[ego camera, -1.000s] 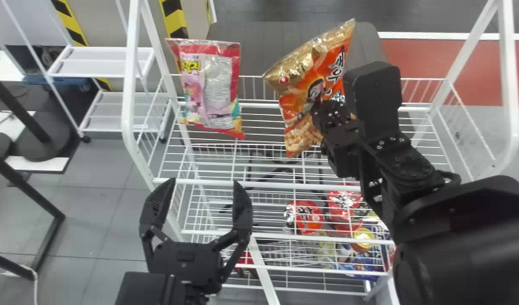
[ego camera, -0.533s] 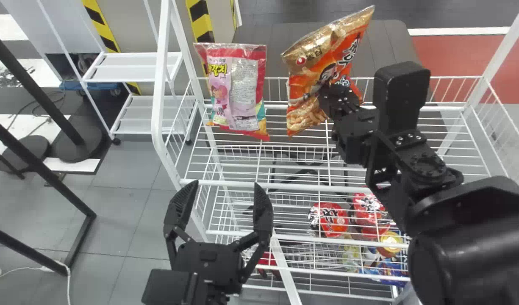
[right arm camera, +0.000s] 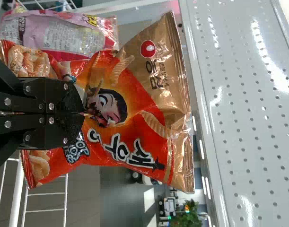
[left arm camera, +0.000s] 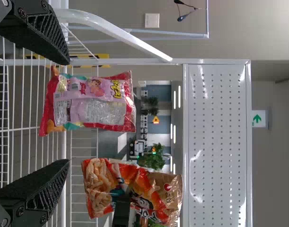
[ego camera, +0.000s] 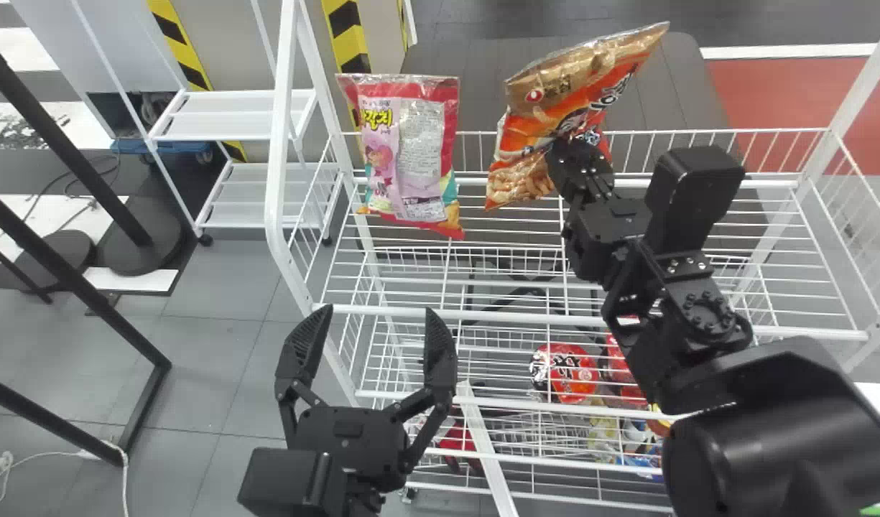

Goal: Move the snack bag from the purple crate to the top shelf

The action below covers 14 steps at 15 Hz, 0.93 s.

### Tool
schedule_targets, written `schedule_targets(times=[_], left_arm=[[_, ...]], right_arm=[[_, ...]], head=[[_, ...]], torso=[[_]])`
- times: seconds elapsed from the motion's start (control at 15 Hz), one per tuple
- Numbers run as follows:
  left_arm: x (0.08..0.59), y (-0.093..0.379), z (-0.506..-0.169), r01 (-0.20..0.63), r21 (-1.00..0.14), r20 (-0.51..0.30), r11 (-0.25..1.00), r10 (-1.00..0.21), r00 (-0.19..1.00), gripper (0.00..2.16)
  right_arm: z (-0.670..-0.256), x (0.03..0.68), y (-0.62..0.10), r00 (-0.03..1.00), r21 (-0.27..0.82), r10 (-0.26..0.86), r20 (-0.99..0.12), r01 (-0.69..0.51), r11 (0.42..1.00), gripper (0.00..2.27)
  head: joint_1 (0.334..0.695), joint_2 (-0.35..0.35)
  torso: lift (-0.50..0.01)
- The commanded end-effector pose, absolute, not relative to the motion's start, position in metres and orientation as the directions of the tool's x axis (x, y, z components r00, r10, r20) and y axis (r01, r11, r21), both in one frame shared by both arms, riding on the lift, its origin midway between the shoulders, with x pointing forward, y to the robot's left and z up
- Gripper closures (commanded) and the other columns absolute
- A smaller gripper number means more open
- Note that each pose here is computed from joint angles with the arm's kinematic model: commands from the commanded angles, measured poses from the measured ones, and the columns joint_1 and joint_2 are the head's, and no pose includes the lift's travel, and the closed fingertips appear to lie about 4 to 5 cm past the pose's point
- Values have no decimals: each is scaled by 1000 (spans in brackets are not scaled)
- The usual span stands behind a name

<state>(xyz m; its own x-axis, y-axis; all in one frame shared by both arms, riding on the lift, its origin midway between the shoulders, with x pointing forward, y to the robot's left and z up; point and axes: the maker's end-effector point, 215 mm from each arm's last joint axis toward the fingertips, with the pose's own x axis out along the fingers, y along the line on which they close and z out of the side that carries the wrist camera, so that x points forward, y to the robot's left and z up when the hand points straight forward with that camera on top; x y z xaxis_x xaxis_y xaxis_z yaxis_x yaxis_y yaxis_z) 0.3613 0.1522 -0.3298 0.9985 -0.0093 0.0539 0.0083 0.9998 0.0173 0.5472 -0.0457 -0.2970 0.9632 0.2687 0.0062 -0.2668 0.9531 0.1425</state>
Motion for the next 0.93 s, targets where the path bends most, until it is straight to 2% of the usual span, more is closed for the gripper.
schedule_targets(times=[0.0,0.2,0.4,0.6,0.87], left_arm=[[363,154,-335,6,15,50,1000,-7,999,70],[366,160,-337,-3,14,50,1000,2,999,70],[368,163,-340,-8,16,49,1000,7,999,70],[371,165,-341,-10,8,51,1000,9,999,70],[373,168,-342,-14,8,51,1000,14,999,70]], right_arm=[[-303,557,-49,968,188,247,33,-249,950,1706],[-314,568,-48,975,222,216,46,-221,950,1706],[-326,572,-28,971,255,238,27,-237,937,1703],[-330,576,-22,973,247,226,35,-228,942,1706],[-343,594,-40,986,280,166,19,-165,946,1706]], head=[[695,131],[695,125],[695,132],[695,156],[695,161]], torso=[[1],[1],[1],[1],[1]])
